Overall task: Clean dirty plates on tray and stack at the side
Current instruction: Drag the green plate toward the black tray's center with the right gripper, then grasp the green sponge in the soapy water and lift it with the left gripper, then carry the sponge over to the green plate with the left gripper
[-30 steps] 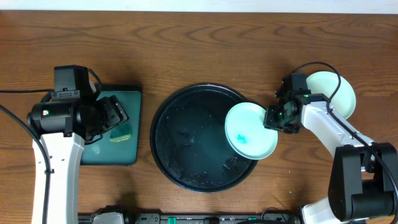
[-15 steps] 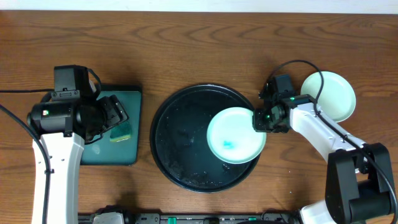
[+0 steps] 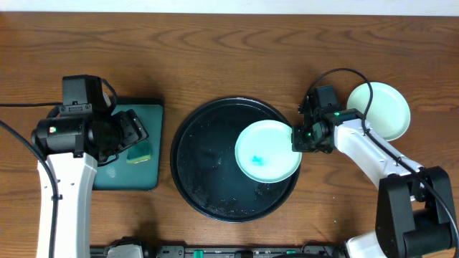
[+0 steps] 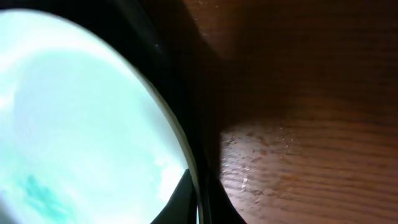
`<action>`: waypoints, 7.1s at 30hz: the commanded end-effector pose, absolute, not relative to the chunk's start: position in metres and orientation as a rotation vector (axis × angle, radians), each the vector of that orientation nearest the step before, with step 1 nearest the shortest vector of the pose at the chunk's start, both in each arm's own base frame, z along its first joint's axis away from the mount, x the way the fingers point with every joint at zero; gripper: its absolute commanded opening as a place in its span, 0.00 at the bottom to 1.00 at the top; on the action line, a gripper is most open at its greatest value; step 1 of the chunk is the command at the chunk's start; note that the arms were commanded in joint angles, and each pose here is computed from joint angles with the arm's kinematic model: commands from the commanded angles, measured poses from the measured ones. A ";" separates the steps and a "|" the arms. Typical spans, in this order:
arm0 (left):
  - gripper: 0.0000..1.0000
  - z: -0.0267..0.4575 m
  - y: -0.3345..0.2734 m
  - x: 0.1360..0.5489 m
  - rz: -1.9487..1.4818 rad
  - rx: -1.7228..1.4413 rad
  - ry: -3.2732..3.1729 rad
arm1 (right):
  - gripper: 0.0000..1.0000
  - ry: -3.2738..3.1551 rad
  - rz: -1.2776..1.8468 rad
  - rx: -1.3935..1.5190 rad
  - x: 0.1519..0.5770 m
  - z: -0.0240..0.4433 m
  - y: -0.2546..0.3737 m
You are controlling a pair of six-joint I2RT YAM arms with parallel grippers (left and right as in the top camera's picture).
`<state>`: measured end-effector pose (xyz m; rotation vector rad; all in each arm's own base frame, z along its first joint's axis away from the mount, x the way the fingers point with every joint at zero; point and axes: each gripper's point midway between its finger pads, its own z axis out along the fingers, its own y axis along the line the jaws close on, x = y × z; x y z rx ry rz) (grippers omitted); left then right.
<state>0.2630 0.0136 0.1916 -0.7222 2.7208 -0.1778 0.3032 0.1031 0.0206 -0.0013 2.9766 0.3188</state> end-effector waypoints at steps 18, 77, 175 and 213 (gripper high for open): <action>0.66 0.185 0.034 0.262 -0.005 -0.747 2.730 | 0.01 2.866 0.465 -0.084 0.312 0.068 0.157; 0.65 0.035 0.038 0.317 0.047 -0.805 3.010 | 0.01 2.917 0.482 -0.235 0.306 0.029 0.192; 0.07 0.240 0.024 0.312 -0.141 -0.325 2.273 | 0.01 2.940 0.479 -0.256 0.301 0.028 0.190; 0.07 0.071 0.027 0.313 -0.148 -0.673 2.840 | 0.01 2.948 0.477 -0.254 0.299 0.028 0.189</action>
